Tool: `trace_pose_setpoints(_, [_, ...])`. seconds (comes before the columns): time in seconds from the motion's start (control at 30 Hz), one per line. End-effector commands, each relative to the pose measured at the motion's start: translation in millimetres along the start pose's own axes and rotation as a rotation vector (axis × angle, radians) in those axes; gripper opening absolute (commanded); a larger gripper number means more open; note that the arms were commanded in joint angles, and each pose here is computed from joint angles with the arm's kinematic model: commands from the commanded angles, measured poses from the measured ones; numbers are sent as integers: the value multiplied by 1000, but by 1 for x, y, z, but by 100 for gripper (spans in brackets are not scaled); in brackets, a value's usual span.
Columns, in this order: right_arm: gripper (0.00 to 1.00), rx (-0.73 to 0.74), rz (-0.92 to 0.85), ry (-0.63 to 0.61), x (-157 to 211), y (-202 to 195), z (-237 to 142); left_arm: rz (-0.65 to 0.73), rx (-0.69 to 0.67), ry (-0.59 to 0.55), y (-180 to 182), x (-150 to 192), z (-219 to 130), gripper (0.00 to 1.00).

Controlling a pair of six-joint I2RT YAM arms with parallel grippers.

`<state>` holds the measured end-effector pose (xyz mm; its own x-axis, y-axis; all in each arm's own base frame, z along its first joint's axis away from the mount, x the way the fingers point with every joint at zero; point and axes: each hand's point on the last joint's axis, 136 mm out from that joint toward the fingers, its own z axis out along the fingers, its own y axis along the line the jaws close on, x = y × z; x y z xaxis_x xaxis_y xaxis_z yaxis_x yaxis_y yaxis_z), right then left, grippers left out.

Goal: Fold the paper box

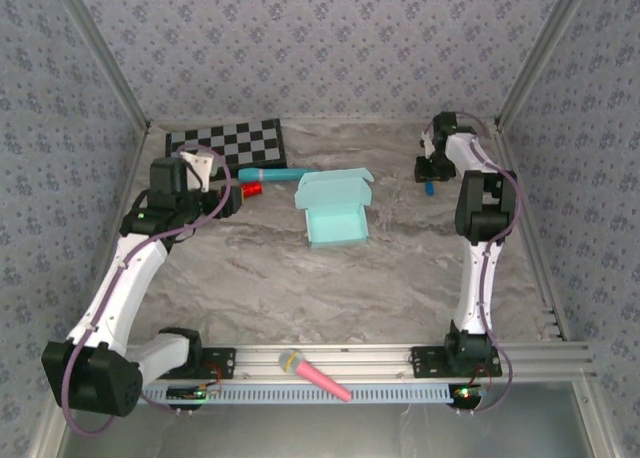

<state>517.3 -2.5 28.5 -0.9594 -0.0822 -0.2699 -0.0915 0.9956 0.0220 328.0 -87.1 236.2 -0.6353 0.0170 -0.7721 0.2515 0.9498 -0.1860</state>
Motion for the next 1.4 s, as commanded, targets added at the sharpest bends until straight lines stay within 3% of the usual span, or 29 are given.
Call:
trace_pose_setpoints(0.0, [37,-27,-11,39,5,0,3,4,8,-23,-1,-4,-4,78])
trace_pose_setpoints(0.7, [1,11,-7,2,5,-5,-12,0,8,-25,-1,-3,-3,79])
trace_pose_setpoints(1.03, [0,34,-14,-63,10,-2,-42,-9,16,-22,-2,-2,-3,79])
trace_pose_setpoints(1.37, [0,51,40,-139,40,4,-83,-14,20,-25,-2,-3,-3,79])
